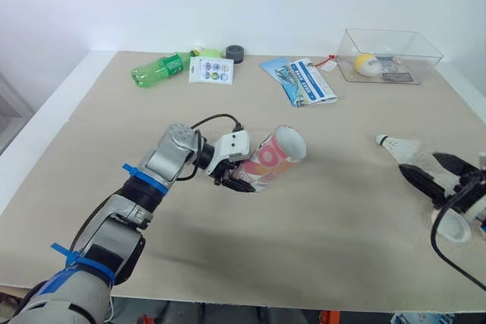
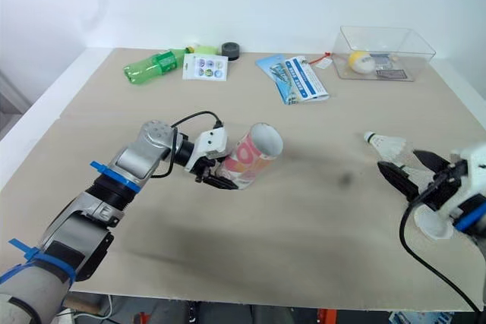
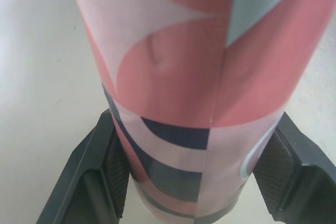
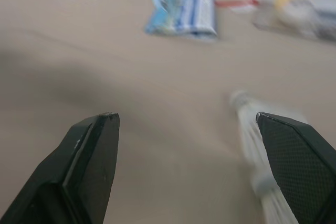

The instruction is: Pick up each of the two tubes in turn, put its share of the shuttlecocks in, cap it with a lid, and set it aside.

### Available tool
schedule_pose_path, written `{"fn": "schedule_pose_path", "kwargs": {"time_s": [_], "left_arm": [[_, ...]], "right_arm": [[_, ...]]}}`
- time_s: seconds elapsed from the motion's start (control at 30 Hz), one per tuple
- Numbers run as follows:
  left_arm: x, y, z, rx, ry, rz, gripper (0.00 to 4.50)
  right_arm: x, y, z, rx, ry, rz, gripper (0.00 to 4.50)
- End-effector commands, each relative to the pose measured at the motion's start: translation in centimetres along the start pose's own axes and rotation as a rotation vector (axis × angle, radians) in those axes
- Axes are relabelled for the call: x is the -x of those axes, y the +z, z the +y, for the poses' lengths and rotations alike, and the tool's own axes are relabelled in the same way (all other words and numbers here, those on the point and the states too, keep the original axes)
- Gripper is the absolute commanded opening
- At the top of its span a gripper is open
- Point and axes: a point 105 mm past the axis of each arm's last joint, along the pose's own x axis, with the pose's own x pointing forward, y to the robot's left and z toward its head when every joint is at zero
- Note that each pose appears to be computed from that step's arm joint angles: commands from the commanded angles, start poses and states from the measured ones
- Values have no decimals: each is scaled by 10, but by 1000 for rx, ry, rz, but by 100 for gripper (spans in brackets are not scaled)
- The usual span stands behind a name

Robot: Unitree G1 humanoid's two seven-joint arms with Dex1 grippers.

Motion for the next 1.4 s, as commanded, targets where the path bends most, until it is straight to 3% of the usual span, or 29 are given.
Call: {"fn": "schedule_pose_path", "kwargs": {"time_s": [0.03,0.4,1.07,1.17,1.4], "left_arm": [[-1,9,-4,-41,-9,-8,268],[1,15,-5,-57,-3,-15,268],[4,12,-9,-53,14,-3,268],[5,12,-8,-52,17,-4,268],[4,12,-8,-53,19,-3,268]], "right_arm": [[13,12,-15,47,-72,-37,447],[24,-28,-34,-72,-125,62,447],[-16,-57,-48,-143,-80,87,447],[-21,-57,-48,-141,-76,84,367],[-26,-59,-46,-134,-62,82,39]]}}
